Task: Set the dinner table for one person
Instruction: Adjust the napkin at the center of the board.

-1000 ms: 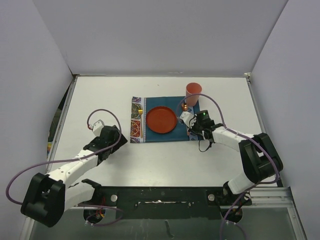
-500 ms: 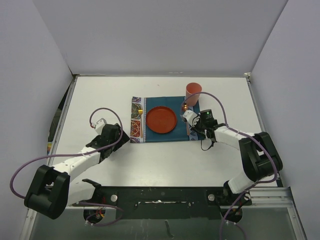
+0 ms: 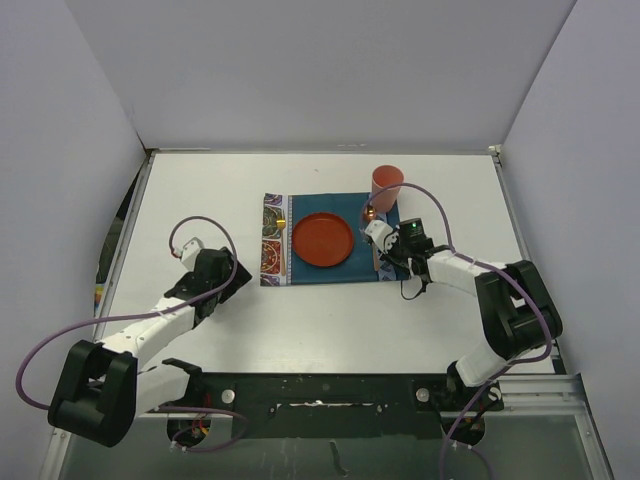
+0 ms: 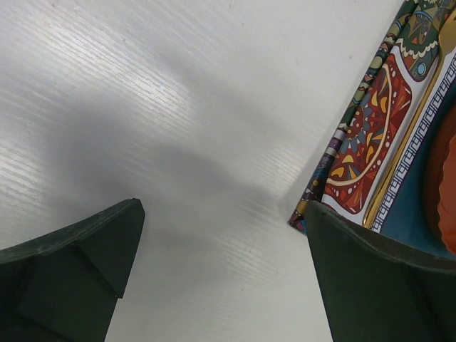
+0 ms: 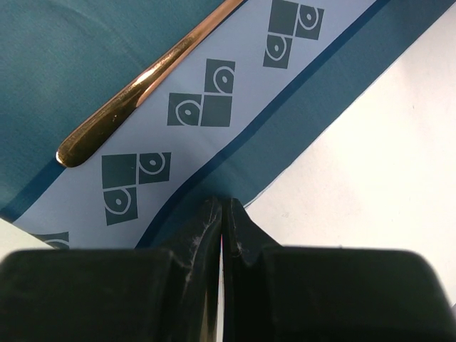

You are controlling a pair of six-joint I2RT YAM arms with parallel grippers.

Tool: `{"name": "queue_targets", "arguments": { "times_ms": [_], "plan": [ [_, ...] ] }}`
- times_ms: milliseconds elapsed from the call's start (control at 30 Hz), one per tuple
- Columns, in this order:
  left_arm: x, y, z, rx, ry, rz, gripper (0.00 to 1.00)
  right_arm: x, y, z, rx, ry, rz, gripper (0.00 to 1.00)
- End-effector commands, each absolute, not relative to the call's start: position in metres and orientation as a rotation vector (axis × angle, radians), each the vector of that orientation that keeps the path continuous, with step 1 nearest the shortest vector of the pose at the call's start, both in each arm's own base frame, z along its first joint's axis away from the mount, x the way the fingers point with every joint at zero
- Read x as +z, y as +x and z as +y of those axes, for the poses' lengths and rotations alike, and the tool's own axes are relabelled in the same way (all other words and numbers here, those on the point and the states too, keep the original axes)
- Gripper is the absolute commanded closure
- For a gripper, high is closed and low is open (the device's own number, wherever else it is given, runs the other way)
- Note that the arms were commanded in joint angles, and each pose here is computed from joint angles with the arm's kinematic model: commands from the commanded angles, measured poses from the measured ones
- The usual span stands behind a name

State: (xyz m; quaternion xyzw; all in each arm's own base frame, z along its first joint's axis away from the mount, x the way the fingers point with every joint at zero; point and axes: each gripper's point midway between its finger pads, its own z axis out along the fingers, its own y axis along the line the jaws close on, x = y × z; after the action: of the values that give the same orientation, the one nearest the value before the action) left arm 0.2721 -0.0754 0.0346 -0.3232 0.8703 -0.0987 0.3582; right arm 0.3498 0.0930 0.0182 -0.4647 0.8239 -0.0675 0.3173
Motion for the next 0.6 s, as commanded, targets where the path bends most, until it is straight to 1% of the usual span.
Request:
{"name": "queue_targets", "arguments": {
  "times_ms": [0, 300, 567],
  "plan": [
    [0.0551, 0.2862, -0.0762, -0.298, -0.811, 2.185, 0.02, 0.0352, 0.3507, 0.0965, -0.136, -1.186, 2.165, 1.00],
    [0.0625, 0.2895, -0.0747, -0.318, -0.804, 2.172, 0.02, 0.0409, 0.3452, 0.0941, -0.136, -1.182, 2.179, 1.00],
    [0.0571, 0.2911, -0.0762, -0.339, -0.815, 2.181, 0.02, 0.0432, 0.3435, 0.0928, -0.139, -1.170, 2.190, 1.00]
  ]
}}
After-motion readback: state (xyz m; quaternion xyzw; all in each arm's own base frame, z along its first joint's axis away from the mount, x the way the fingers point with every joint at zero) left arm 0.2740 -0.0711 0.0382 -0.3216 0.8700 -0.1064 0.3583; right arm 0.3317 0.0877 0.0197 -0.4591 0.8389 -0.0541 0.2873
